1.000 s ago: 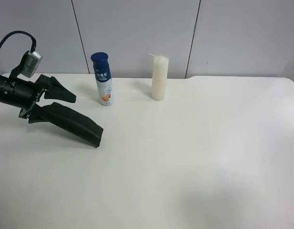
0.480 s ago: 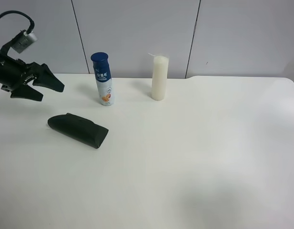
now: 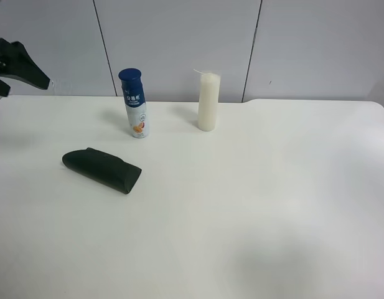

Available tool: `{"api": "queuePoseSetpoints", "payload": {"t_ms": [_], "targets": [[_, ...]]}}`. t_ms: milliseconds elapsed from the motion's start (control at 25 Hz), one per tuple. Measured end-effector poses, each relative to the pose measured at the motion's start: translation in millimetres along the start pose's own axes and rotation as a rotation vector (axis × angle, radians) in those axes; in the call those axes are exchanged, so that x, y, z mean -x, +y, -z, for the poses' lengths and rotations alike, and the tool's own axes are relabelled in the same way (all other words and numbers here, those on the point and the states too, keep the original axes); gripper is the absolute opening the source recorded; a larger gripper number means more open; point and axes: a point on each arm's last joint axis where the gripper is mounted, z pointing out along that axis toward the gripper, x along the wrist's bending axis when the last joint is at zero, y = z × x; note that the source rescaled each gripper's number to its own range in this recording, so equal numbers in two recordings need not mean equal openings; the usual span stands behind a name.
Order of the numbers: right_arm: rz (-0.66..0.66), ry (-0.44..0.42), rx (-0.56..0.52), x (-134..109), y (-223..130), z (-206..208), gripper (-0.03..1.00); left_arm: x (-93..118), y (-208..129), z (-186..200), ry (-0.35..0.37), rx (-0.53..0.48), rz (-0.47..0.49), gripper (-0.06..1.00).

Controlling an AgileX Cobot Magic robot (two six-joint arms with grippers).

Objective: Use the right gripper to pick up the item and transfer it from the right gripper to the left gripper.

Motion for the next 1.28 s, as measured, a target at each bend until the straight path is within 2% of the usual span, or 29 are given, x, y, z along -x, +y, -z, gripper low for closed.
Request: {"api": "queuePoseSetpoints", "payload": {"t_ms": [160, 280, 520, 680, 960, 1160, 1280], "targets": [[0.000, 0.000, 0.000, 0, 0, 0, 1.00, 25, -8, 50, 0.030, 0.021, -0.011, 1.00], [0.000, 0.000, 0.000, 0, 0, 0, 1.00, 42, -20, 86, 0.080, 0.056, -0.012, 1.00], [0.000, 0.000, 0.000, 0, 0, 0, 1.00, 73, -65, 139, 0.186, 0.150, 0.012, 1.00], [0.000, 0.000, 0.000, 0, 0, 0, 1.00, 89, -107, 154, 0.207, 0.187, 0.053, 1.00], [0.000, 0.000, 0.000, 0, 0, 0, 1.00, 108, -180, 151, 0.213, 0.238, 0.107, 1.00], [0.000, 0.000, 0.000, 0, 0, 0, 1.00, 118, -215, 155, 0.204, 0.286, 0.088, 1.00], [0.000, 0.000, 0.000, 0, 0, 0, 1.00, 119, -228, 164, 0.260, 0.338, 0.061, 1.00]]}}
